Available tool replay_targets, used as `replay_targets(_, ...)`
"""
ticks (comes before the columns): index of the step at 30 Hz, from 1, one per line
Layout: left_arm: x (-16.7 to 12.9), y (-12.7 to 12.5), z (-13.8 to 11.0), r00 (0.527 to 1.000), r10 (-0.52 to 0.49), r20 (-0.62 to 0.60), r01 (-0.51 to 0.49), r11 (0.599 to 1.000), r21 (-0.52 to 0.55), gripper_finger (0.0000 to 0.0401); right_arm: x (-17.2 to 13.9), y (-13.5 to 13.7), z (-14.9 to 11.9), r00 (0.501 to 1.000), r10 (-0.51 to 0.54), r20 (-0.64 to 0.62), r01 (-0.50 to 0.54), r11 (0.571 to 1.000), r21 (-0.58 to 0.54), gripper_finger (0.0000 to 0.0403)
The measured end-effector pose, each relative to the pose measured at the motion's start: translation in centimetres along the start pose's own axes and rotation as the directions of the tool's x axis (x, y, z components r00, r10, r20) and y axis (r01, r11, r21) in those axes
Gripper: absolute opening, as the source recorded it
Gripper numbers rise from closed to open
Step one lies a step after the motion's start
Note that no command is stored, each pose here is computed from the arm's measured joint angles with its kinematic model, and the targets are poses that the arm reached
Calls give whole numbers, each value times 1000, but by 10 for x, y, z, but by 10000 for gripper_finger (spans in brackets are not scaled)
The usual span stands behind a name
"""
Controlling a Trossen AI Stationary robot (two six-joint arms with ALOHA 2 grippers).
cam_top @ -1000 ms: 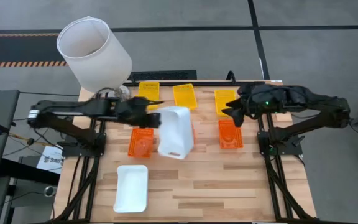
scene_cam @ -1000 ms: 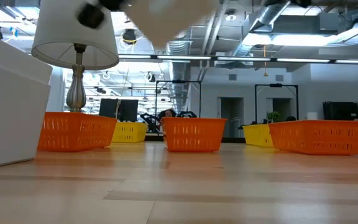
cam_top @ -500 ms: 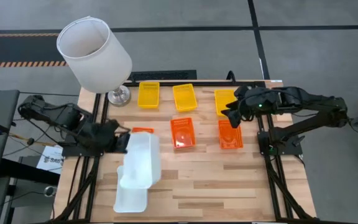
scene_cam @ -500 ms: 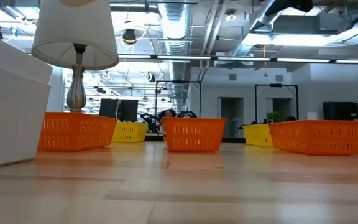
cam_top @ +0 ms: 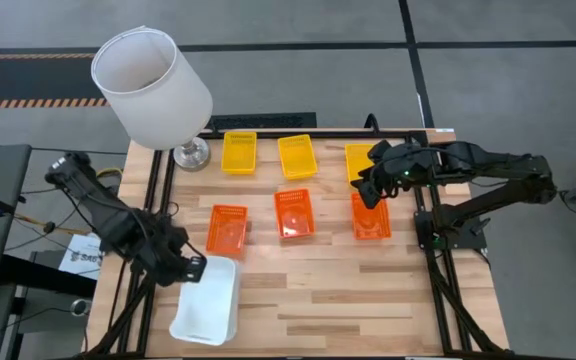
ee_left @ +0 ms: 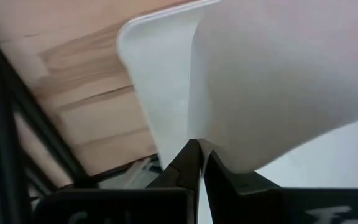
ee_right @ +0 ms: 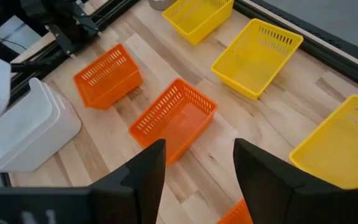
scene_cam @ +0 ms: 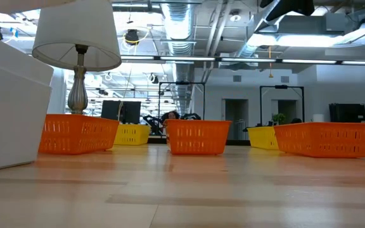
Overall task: Stack baskets by color
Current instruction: Stack the white bin on the left white bin
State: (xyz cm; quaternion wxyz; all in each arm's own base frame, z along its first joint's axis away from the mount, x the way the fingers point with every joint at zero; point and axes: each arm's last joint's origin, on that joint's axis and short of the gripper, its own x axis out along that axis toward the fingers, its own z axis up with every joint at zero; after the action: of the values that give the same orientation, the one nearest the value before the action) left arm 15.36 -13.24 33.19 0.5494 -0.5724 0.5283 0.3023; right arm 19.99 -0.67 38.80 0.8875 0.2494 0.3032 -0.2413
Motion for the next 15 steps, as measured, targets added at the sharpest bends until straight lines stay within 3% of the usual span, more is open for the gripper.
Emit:
replay_targets(7,11,1,-6,997,76,34,-75,997,-29,0,0,0,0,1000,1,1,-1,1000,0,208)
replay_targets(15,12,6,-15,996,88,24,-86,991,-101,0,0,0,0,1000,3,-2,-3,1000,0,202)
